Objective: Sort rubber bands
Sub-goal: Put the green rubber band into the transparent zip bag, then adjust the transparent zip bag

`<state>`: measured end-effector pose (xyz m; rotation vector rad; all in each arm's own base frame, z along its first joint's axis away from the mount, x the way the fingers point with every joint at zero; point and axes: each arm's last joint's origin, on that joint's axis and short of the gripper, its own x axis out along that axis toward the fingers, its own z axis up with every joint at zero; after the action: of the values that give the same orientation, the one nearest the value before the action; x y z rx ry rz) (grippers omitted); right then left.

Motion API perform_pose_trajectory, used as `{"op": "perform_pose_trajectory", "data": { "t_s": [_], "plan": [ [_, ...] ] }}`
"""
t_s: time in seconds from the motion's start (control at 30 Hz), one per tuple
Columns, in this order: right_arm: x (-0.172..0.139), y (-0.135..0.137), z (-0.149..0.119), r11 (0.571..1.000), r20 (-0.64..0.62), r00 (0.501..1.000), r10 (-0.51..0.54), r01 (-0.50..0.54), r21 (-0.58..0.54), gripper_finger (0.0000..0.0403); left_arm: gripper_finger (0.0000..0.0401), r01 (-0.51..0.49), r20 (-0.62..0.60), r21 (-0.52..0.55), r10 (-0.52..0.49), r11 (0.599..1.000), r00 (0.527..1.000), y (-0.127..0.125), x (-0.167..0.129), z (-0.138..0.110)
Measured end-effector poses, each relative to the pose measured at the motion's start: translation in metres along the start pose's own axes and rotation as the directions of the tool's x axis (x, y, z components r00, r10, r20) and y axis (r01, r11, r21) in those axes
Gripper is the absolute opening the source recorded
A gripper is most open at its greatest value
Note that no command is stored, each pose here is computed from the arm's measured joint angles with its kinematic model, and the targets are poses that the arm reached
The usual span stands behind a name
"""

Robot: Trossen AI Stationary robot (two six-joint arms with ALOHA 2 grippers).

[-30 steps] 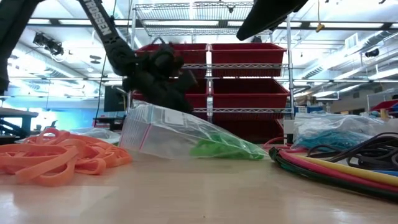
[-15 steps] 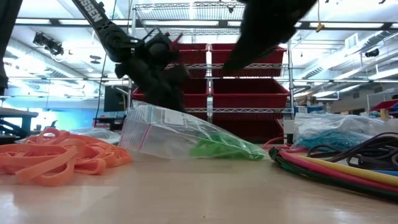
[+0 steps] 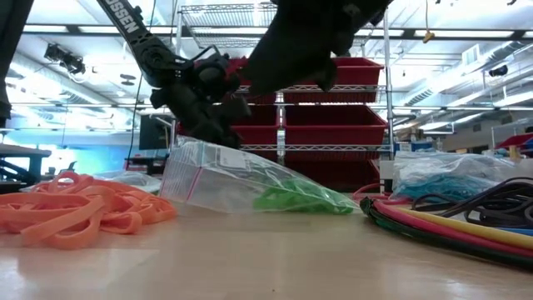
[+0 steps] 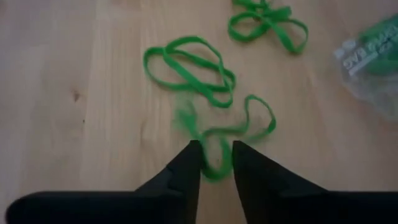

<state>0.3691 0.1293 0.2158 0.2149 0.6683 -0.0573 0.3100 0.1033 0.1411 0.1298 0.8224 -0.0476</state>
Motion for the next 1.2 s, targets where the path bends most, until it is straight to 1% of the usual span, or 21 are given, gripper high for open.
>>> {"op": "perform_pose_trajectory", "data": {
  "t_s": [0.07,0.17,0.3,0.4,0.5,0.57,0.7,0.83,0.9,0.97,1.0,1.07,1.13,1.2],
  "plan": [
    [0.000,0.001,0.002,1.000,0.017,1.000,0.006,-0.006,0.005,0.0127,0.0102,-0.010,-0.016,-0.013,0.010,1.000,1.000,0.000,0.000,-0.001],
    [0.000,0.002,0.004,1.000,0.048,0.999,0.010,-0.010,0.012,0.0123,0.0086,-0.003,-0.032,-0.032,0.002,0.999,0.999,-0.001,0.000,-0.003],
    [-0.001,0.005,0.013,0.998,0.132,0.990,0.043,-0.048,0.035,0.0119,0.0077,0.073,-0.045,-0.045,-0.075,0.996,0.996,-0.005,-0.001,-0.005],
    [-0.001,0.005,0.014,0.998,0.147,0.989,0.032,-0.039,0.046,0.0119,0.0077,0.127,-0.062,-0.050,-0.129,0.991,0.990,-0.008,-0.006,-0.006],
    [-0.001,0.006,0.014,0.997,0.150,0.988,0.029,-0.039,0.061,0.0119,0.0076,0.177,-0.092,-0.032,-0.179,0.984,0.979,-0.016,-0.014,-0.006],
    [-0.001,0.006,0.014,0.996,0.152,0.988,0.027,-0.039,0.079,0.0119,0.0076,0.208,-0.107,0.006,-0.206,0.978,0.973,-0.025,-0.021,-0.004],
    [-0.002,0.006,0.015,0.995,0.169,0.986,0.007,-0.023,0.094,0.0119,0.0076,0.217,-0.105,0.072,-0.209,0.974,0.972,-0.045,-0.037,-0.009],
    [-0.002,0.006,0.017,0.995,0.192,0.981,-0.001,-0.019,0.103,0.0118,0.0076,0.176,-0.021,0.134,-0.175,0.975,0.984,-0.061,-0.052,-0.018],
    [-0.002,0.006,0.017,0.995,0.197,0.980,-0.011,-0.009,0.098,0.0118,0.0076,0.108,0.042,0.156,-0.115,0.982,0.992,-0.064,-0.058,-0.022],
    [-0.002,0.006,0.018,0.996,0.208,0.978,-0.011,-0.009,0.094,0.0118,0.0076,0.045,0.117,0.128,-0.060,0.991,0.991,-0.063,-0.063,-0.024],
    [-0.002,0.005,0.018,0.995,0.210,0.978,-0.012,-0.009,0.095,0.0118,0.0076,0.039,0.140,0.116,-0.055,0.993,0.989,-0.064,-0.064,-0.027],
    [-0.002,0.005,0.019,0.995,0.211,0.977,-0.013,-0.008,0.096,0.0118,0.0076,0.078,0.160,0.104,-0.094,0.992,0.983,-0.067,-0.063,-0.032],
    [-0.002,0.005,0.019,0.996,0.210,0.978,-0.014,-0.006,0.094,0.0118,0.0076,0.148,0.144,0.090,-0.160,0.985,0.977,-0.073,-0.063,-0.040],
    [-0.002,0.005,0.018,0.996,0.206,0.978,-0.016,-0.004,0.093,0.0118,0.0076,0.178,0.149,0.111,-0.193,0.978,0.970,-0.081,-0.062,-0.043]
  ]
}}
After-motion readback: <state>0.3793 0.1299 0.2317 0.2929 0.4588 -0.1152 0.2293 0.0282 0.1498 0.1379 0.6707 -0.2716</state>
